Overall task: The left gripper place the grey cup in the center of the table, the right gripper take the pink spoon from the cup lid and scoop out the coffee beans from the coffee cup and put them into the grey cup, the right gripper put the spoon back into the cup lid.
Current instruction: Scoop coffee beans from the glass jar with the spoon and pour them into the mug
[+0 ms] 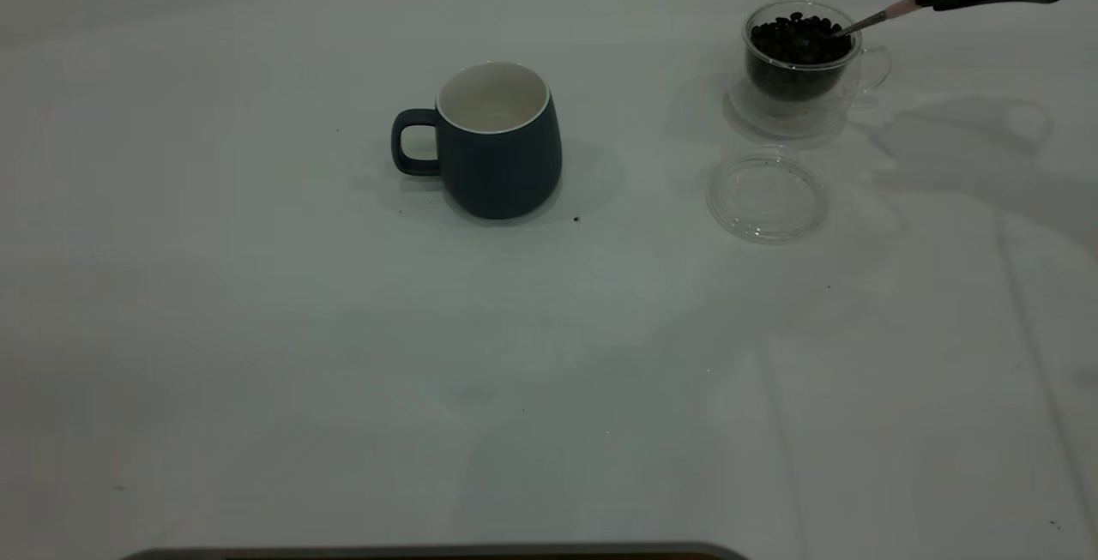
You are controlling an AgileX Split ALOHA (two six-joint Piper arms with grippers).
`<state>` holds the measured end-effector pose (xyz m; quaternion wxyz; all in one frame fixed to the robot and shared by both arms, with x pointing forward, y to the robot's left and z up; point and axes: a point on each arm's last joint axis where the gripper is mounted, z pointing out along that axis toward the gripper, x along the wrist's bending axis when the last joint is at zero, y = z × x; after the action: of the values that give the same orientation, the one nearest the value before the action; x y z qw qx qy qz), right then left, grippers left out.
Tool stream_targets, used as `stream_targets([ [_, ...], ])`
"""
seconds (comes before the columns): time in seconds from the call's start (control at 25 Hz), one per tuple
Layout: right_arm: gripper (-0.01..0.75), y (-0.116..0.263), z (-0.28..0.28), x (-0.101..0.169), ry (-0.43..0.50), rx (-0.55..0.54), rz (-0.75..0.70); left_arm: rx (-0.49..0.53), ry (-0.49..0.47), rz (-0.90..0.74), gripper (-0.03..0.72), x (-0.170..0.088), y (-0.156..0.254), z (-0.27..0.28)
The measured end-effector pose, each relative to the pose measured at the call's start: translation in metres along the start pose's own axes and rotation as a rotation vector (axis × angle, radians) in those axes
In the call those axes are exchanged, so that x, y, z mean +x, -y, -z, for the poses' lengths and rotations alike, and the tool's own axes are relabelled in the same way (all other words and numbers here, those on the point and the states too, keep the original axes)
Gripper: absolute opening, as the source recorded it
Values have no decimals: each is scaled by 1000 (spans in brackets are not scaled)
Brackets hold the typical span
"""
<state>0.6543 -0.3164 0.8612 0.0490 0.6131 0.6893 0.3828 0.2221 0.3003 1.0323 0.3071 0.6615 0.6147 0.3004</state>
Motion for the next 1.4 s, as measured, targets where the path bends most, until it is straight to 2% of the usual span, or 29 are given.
stream_targets([
  [0.28,114,4,-4,-1,-33,5,-108,0,0,0,586,0,0,0],
  [0.68,114,24,-5,-34,-178,-29,-338,0,0,0,586,0,0,0],
  [1.0,114,32,-11,-41,-274,-66,-465,0,0,-1,586,0,0,0],
  [1.4,114,40,-13,-54,-326,-93,-590,0,0,0,586,0,0,0],
])
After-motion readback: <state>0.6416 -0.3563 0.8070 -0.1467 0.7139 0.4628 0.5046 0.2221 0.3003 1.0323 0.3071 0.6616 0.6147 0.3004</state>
